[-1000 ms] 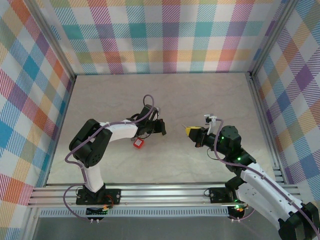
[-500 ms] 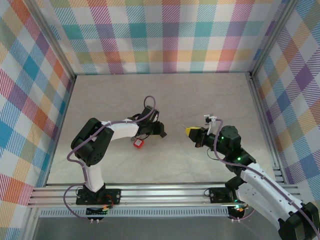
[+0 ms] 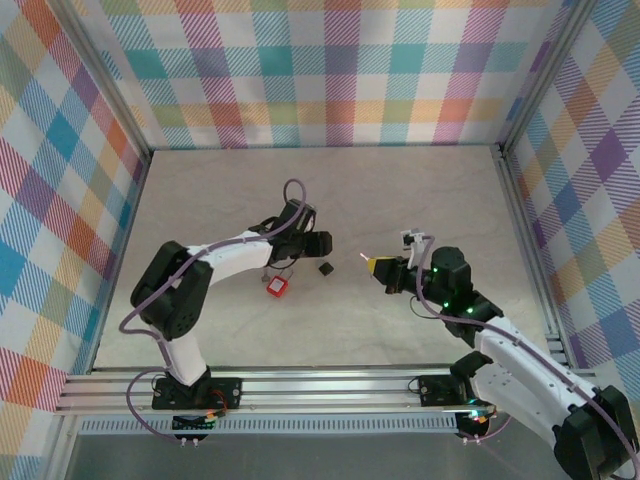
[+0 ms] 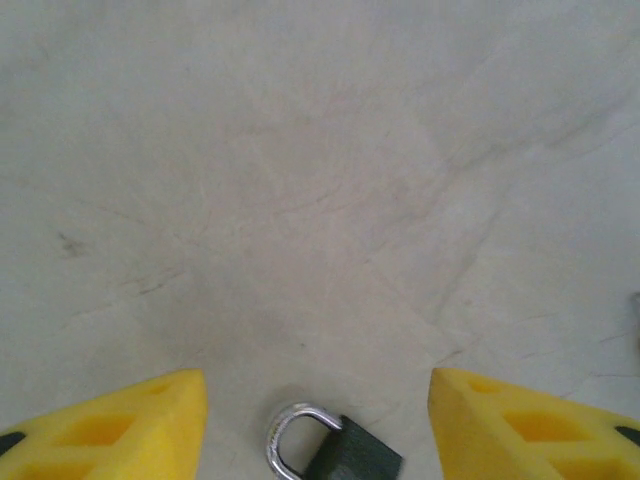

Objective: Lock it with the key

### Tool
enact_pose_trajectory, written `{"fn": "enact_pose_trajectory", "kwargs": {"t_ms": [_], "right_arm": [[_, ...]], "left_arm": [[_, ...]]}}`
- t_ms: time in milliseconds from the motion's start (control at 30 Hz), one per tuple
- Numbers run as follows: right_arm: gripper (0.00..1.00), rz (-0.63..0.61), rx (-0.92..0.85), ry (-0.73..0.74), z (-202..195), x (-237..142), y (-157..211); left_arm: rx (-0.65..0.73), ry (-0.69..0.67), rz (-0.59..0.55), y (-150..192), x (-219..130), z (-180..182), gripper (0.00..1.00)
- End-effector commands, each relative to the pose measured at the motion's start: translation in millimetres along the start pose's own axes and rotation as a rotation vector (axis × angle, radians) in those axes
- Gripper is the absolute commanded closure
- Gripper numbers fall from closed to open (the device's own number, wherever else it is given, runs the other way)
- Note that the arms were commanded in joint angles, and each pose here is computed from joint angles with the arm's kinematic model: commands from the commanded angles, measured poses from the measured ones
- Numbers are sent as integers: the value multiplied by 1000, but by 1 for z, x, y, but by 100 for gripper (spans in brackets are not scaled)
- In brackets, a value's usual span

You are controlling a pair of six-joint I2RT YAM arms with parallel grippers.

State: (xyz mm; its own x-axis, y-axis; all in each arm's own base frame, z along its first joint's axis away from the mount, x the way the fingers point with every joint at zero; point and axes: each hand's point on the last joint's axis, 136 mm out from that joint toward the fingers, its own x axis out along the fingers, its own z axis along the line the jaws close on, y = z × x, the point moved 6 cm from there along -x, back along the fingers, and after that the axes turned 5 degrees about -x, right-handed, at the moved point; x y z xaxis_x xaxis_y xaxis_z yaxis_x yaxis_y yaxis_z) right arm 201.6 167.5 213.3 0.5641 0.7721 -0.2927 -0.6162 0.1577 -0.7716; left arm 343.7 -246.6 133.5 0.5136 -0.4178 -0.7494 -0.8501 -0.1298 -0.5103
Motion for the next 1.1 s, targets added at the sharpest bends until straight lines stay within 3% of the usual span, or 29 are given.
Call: {"fn": "enact_pose_trajectory", "kwargs": {"t_ms": [0,133,200,400,600,867,1067], "right_arm": [[100,-14,-2,13,3,5,-14],[100,20,19,40,-3,16,-15],[100,42,27,54,-6,22,-15],[100,113,77,77,-19,47,-6],[100,191,100,114,-29,77,1],[100,304,100,167,-35,122,6],[100,366,114,213,-47,148,16]], "left_arm": [[-4,67,-147,-38,-55,-22,33],[-14,99,-260,-49,-110,-32,16],[-17,110,-318,-50,-137,-35,0],[-46,90,-353,-36,-202,-23,0],[-30,-58,-396,-12,-251,12,0],[64,-179,-462,21,-270,52,0],[53,-220,-570,35,-274,75,0]]}}
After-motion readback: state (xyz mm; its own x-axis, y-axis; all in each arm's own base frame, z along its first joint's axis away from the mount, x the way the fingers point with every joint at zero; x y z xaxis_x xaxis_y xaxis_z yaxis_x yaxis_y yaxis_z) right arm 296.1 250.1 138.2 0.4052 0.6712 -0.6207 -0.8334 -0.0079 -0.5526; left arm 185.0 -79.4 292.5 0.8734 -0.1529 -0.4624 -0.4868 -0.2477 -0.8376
